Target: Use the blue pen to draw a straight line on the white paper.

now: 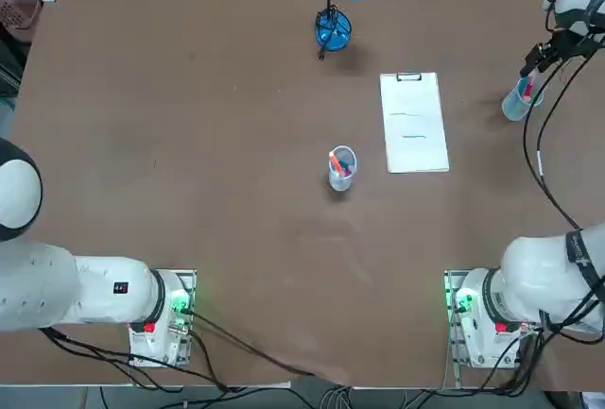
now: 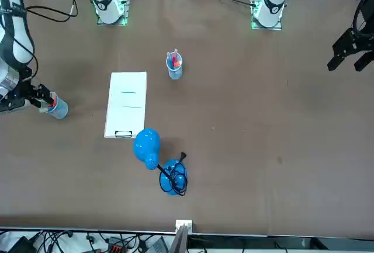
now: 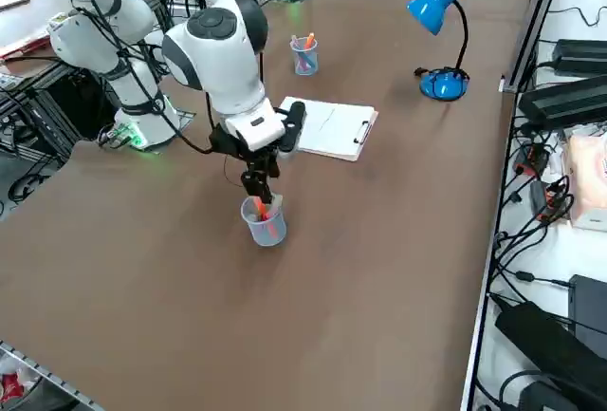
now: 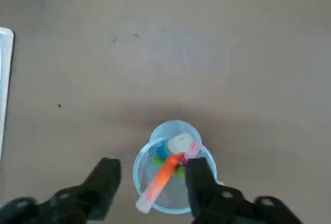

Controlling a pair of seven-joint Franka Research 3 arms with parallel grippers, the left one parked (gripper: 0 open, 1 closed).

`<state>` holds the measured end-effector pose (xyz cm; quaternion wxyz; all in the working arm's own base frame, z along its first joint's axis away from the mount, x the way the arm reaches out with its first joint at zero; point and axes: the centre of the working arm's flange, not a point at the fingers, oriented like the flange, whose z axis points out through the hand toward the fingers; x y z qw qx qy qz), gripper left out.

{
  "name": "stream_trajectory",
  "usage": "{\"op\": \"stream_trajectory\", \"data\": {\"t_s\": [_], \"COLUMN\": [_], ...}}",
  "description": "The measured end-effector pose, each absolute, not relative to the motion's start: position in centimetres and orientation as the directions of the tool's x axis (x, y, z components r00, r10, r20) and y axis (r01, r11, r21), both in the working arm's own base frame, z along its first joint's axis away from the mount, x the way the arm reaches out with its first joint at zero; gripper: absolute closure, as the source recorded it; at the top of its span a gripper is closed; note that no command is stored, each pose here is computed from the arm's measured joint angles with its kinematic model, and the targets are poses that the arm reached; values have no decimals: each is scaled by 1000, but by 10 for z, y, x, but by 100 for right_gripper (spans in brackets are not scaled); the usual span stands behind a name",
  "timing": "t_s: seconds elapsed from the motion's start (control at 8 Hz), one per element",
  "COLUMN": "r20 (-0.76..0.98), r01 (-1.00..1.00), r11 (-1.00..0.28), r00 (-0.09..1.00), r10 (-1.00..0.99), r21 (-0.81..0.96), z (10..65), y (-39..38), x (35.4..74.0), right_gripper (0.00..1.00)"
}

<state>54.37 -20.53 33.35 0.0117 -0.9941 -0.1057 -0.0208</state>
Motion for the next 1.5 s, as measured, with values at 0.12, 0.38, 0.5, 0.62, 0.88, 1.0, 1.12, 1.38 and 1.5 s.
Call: {"op": "stream_trajectory", "data": {"t_s": [0.12, 0.38, 0.5, 0.62, 0.88, 1.0, 1.12, 1.38, 1.5], "r20": [60, 62, 55, 54, 41, 31, 23, 6, 2], "r01": [217, 237, 250, 252, 218, 197, 176, 129, 104], "r11": [-976, -971, -968, -967, -975, -979, -983, -989, -992], "r00": [974, 970, 967, 967, 975, 980, 984, 992, 995], "r10": [216, 236, 248, 250, 217, 196, 174, 129, 104], "r21": [-10, -16, -26, -34, -50, -57, -62, -68, -68], "z": [344, 380, 404, 428, 475, 497, 520, 564, 584], "y": [-203, -195, -188, -178, -142, -119, -96, -60, -45], "x": [548, 560, 567, 575, 592, 598, 601, 602, 599], "right_gripper": [0, 0, 0, 0, 0, 0, 0, 0, 0]}}
